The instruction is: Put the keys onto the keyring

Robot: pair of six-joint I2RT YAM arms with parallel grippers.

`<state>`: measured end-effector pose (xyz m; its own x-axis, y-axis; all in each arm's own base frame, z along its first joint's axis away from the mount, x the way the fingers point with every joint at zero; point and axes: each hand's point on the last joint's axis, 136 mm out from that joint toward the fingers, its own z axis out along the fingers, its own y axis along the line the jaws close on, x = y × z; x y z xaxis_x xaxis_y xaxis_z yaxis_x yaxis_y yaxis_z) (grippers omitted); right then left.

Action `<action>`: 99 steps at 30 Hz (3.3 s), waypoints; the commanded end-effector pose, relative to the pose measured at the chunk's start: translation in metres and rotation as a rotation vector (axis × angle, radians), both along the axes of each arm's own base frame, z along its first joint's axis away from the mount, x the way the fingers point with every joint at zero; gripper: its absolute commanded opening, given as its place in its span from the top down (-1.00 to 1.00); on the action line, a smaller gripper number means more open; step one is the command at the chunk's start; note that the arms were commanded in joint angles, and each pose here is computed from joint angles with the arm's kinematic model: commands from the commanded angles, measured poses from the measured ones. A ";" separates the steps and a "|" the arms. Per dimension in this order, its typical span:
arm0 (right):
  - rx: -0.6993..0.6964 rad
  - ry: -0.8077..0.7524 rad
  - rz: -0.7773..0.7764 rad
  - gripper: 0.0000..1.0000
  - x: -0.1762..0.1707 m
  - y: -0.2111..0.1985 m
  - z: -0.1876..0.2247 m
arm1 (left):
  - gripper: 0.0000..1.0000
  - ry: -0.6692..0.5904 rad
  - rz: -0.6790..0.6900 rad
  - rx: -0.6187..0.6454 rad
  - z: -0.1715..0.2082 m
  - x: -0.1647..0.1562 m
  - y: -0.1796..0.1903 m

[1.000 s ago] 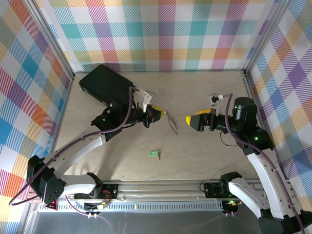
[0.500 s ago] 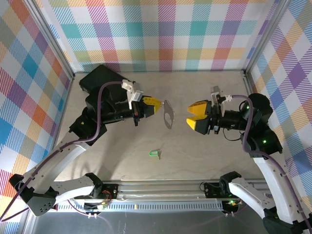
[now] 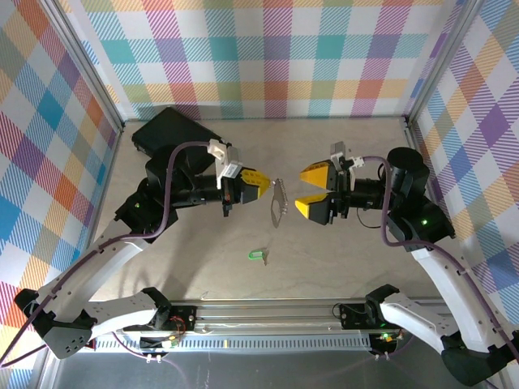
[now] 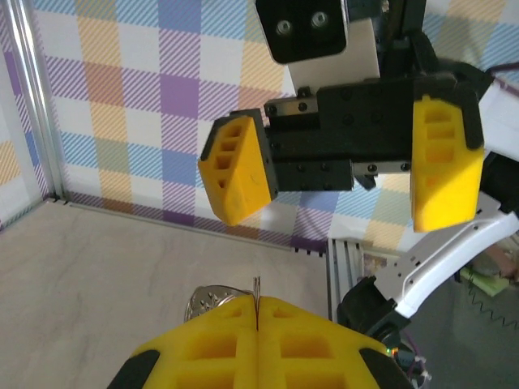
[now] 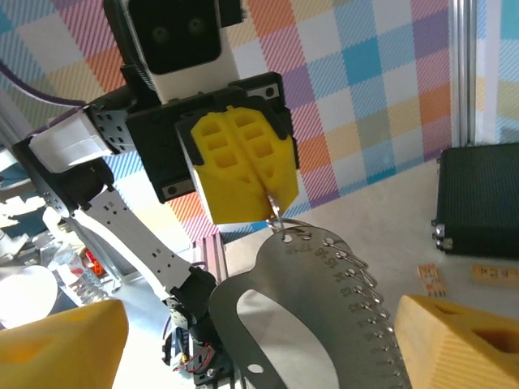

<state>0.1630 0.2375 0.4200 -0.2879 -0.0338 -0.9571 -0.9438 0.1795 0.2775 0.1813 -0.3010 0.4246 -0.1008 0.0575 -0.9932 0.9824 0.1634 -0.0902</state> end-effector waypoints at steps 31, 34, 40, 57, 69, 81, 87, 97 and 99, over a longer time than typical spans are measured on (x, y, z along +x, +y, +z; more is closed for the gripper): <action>-0.145 -0.004 -0.166 -0.78 0.026 0.024 -0.060 | 1.00 0.082 0.369 -0.150 0.002 0.055 0.008; -0.156 0.003 -0.151 -0.78 0.028 0.032 -0.066 | 1.00 0.100 0.424 -0.121 -0.007 0.062 0.006; -0.206 0.016 -0.190 -0.59 0.039 0.040 -0.090 | 1.00 0.121 0.450 -0.102 -0.014 0.066 -0.005; -0.243 -0.025 -0.331 0.29 0.057 0.027 -0.107 | 1.00 0.115 0.444 -0.074 -0.022 0.064 -0.020; -0.308 -0.067 -0.342 0.84 0.057 0.027 -0.116 | 1.00 0.092 0.463 -0.026 -0.030 0.062 -0.021; -0.379 -0.197 -0.358 1.00 0.048 0.028 -0.113 | 1.00 0.031 0.530 0.123 -0.050 0.067 -0.021; -0.367 -0.224 -0.361 1.00 0.044 0.029 -0.105 | 1.00 0.015 0.539 0.203 -0.069 0.071 -0.026; -0.311 -0.234 -0.320 1.00 0.033 0.030 -0.092 | 1.00 0.007 0.523 0.151 -0.068 0.068 -0.027; -0.300 -0.231 -0.326 1.00 0.032 0.029 -0.089 | 1.00 0.001 0.521 0.158 -0.069 0.067 -0.026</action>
<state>0.2063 0.2588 0.2888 -0.2095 -0.3605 -0.9089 -0.8230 0.5669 -0.0352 0.2520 -0.3269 0.3605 -0.1725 0.1309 -0.9763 0.7599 0.6483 -0.0473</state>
